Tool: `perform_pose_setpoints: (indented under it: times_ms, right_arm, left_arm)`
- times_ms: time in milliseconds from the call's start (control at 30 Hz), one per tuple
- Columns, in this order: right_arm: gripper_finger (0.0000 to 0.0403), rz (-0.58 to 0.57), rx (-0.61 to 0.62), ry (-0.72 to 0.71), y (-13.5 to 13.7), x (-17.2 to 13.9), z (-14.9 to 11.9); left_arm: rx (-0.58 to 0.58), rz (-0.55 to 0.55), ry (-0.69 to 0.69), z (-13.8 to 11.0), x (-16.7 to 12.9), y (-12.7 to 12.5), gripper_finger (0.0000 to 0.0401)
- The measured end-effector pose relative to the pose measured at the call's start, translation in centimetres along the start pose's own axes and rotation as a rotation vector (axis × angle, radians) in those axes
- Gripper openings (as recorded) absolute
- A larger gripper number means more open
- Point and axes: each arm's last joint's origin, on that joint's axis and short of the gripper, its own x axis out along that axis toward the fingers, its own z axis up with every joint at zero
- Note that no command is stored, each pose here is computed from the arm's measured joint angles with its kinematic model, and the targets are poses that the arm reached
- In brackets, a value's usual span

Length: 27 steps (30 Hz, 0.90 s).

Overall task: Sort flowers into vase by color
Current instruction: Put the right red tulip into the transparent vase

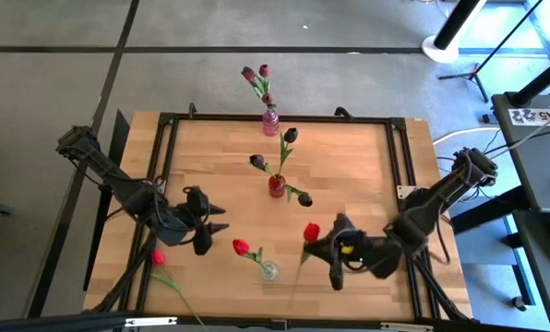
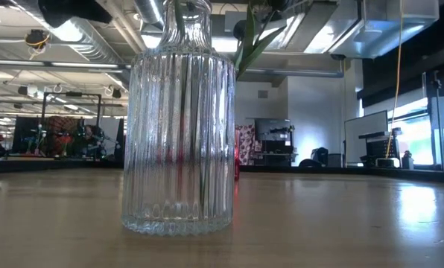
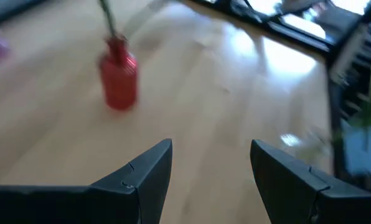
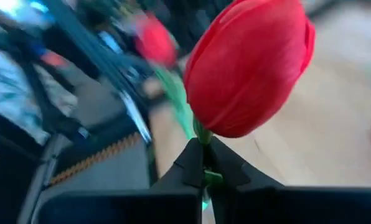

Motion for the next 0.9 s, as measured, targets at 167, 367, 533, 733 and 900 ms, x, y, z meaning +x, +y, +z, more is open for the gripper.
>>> perform_pose_setpoints:
  times_ms: [167, 367, 533, 733, 900]
  right_arm:
    - [0.0007, 0.121, -0.27, -0.254, 1.7, 0.0, 3.0]
    - [0.0007, 0.142, -0.512, -0.313, 1.7, 0.1, 4.0]
    - [0.0007, 0.176, -0.615, -0.31, 1.8, 0.0, 4.0]
    - [0.0007, 0.262, -0.712, -0.298, 2.0, -0.2, 4.0]
    - [0.0007, 0.342, -0.815, -0.253, 1.9, -0.5, 3.7]
  left_arm:
    - [-0.04, -0.102, 0.112, -0.5, -0.3, -0.5, 0.0212]
    - [-0.189, -0.196, 0.253, -1.3, -0.9, -1.1, 0.0212]
    - [-0.346, -0.215, 0.325, -1.9, -1.5, -1.6, 0.0212]
    - [-0.483, -0.244, 0.431, -2.8, -2.5, -2.2, 0.0212]
    - [-0.679, -0.231, 0.508, -3.8, -3.7, -2.9, 0.0212]
